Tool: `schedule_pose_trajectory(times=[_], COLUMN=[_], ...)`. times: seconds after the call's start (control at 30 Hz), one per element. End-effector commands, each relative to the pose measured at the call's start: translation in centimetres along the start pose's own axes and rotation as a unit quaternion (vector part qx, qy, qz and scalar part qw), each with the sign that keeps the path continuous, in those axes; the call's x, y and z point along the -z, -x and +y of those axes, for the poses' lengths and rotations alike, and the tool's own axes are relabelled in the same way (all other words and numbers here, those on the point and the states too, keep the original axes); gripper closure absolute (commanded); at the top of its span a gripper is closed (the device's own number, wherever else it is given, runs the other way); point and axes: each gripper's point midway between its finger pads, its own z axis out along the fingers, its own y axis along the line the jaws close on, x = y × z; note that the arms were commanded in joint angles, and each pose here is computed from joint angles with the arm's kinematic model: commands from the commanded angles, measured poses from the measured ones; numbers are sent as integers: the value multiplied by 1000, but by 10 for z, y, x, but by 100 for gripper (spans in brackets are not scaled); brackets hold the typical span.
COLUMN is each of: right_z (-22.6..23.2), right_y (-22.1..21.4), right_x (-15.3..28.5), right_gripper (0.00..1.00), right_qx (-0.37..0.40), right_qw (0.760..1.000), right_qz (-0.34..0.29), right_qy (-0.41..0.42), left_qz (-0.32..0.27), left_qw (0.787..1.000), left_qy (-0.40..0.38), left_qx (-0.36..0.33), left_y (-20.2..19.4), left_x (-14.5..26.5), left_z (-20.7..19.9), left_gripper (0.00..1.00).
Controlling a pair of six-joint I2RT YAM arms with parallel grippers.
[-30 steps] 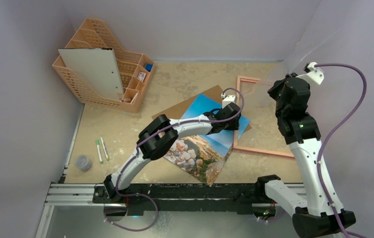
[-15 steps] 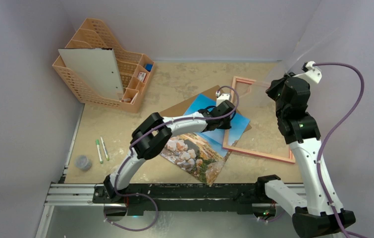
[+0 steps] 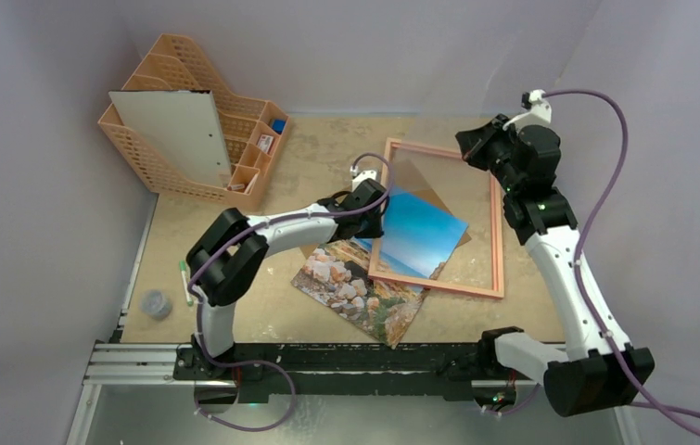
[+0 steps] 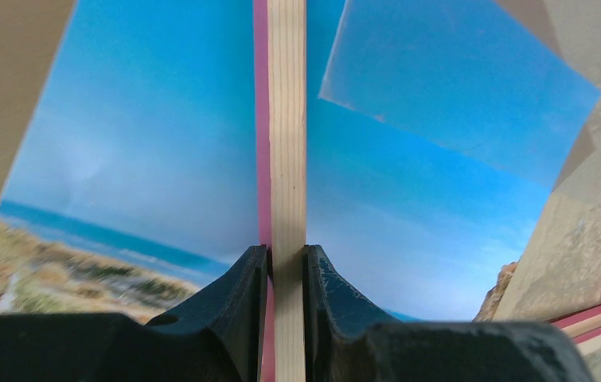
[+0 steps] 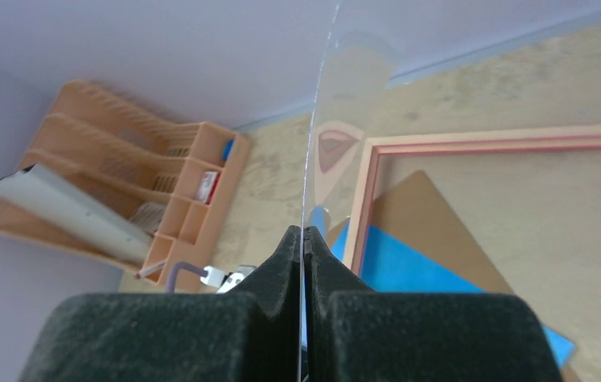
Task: Put the photo into the frame
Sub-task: Move the photo frame to the center of the board, then place the photo frame item in the photo frame.
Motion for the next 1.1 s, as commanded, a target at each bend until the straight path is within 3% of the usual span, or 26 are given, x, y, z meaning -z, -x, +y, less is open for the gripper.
schedule_pose_trajectory(times=[0.0,0.2,0.4,0.67,0.87,1.07], right_z=[63,75,45,-35,-108,-140], right_y=[22,-2,-59,-160,-200,-216], right_x=[-4,-20,-37,-37,-17,-3], right_gripper=[100,100,100,100,100,100], right_qx=[12,0,-53,-101,-101,-86], right_qw=[987,977,977,973,967,957], right_qz=[-25,16,99,199,224,247], right_qy=[158,213,179,64,-63,-129], left_qz=[-37,-33,-38,-31,-37,-44], left_qw=[999,999,998,997,996,996], left_qy=[-21,-6,-12,25,49,31], left_qx=[28,41,53,62,66,73], left_y=[23,17,19,-8,-11,10], left_x=[31,41,54,72,76,69], left_z=[6,33,44,82,101,95], left_gripper=[93,71,48,52,54,37])
